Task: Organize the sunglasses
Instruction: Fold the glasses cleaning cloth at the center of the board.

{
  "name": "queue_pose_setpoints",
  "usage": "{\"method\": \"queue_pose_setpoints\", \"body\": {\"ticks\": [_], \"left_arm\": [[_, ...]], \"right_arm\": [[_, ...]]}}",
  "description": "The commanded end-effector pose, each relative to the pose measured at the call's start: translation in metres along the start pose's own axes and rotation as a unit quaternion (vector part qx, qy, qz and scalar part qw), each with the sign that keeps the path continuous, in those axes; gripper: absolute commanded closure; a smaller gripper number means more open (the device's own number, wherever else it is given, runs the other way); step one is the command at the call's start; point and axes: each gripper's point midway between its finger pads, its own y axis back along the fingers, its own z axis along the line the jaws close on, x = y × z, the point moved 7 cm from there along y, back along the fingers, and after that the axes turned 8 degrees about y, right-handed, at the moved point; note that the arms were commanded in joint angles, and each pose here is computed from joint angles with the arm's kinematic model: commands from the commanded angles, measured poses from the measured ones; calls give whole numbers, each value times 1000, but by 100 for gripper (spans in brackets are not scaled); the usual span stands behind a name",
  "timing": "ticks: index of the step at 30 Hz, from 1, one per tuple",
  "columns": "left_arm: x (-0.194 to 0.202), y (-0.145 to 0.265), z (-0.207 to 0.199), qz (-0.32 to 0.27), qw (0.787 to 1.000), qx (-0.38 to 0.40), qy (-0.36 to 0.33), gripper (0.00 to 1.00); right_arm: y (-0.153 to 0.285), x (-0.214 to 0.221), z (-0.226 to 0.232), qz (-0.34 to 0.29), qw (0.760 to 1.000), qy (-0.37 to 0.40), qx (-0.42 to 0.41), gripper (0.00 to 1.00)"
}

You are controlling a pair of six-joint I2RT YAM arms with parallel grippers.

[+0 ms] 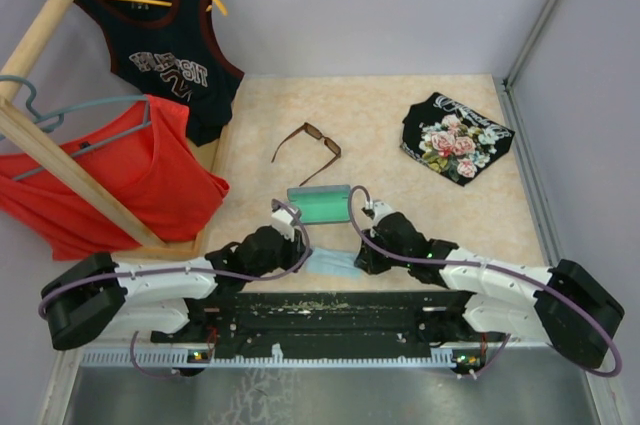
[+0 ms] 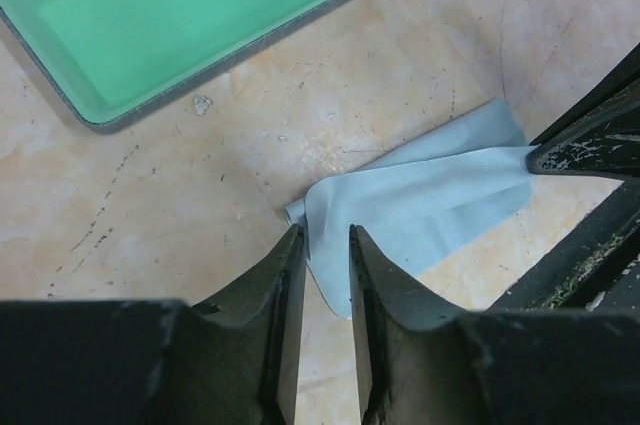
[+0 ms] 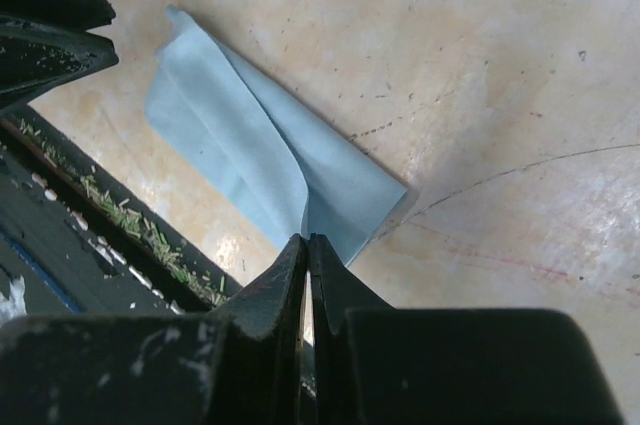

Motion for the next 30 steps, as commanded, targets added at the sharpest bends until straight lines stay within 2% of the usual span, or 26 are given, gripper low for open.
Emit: {"method": "queue_pose_setpoints", "body": {"ticks": [1, 8, 22, 30], "left_arm": [[2, 4, -1, 5, 1000, 7, 22, 68], [-4, 4, -4, 5, 999, -8, 40, 65], [-12, 6, -8, 12, 995, -43, 88, 63], [-12, 1, -11, 37, 991, -72, 107, 44]], "right_arm": [[4, -11, 11, -39, 998, 22, -45, 96], [4, -9, 19, -36, 993, 76, -79, 100], [3, -4, 41, -18, 970, 213, -113, 100], [1, -4, 44, -9, 965, 237, -112, 100]]}}
